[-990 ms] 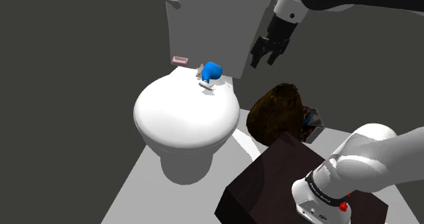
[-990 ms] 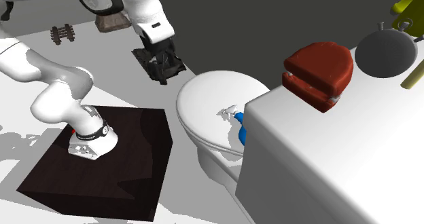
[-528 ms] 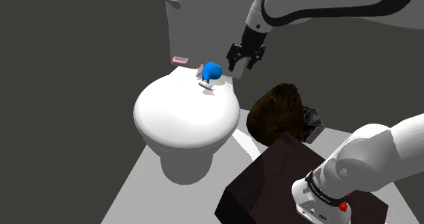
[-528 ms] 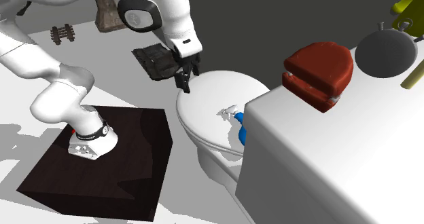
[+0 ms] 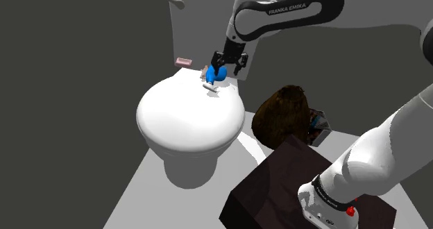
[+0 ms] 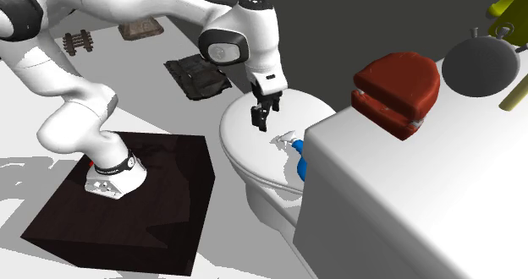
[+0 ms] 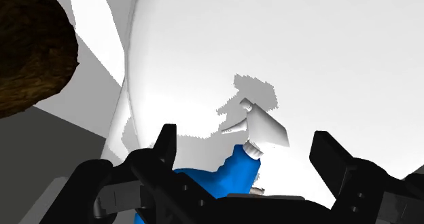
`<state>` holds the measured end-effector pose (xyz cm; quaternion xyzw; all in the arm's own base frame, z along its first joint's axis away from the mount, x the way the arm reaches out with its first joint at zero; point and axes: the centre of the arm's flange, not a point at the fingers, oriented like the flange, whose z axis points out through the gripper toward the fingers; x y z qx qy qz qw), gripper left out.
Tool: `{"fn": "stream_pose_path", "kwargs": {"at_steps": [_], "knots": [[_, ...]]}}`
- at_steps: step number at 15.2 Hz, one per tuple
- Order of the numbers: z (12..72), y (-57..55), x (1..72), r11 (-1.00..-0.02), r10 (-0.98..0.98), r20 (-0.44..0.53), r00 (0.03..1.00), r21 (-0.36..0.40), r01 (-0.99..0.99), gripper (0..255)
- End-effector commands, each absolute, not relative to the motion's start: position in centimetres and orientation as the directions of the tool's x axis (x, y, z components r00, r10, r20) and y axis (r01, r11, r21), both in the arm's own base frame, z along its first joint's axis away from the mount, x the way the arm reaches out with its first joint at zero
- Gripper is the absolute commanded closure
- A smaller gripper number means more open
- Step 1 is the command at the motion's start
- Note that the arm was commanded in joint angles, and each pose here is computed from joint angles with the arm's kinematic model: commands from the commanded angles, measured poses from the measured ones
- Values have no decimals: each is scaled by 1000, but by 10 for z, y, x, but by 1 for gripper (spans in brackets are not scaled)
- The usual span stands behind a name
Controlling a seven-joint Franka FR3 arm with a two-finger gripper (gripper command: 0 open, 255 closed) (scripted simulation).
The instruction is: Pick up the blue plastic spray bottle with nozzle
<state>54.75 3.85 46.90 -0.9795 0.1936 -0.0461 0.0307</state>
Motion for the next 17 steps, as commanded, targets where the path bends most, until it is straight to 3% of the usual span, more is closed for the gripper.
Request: {"fn": "stream_pose_path", "kwargs": {"at_steps": [1, 8, 17], "knots": [[456, 41, 569, -909, -416, 77, 906, -75, -411, 0], [407, 36, 642, -854, -520, 73, 851, -63, -516, 0], [367, 36, 642, -854, -520, 73, 851, -63, -516, 0]]}}
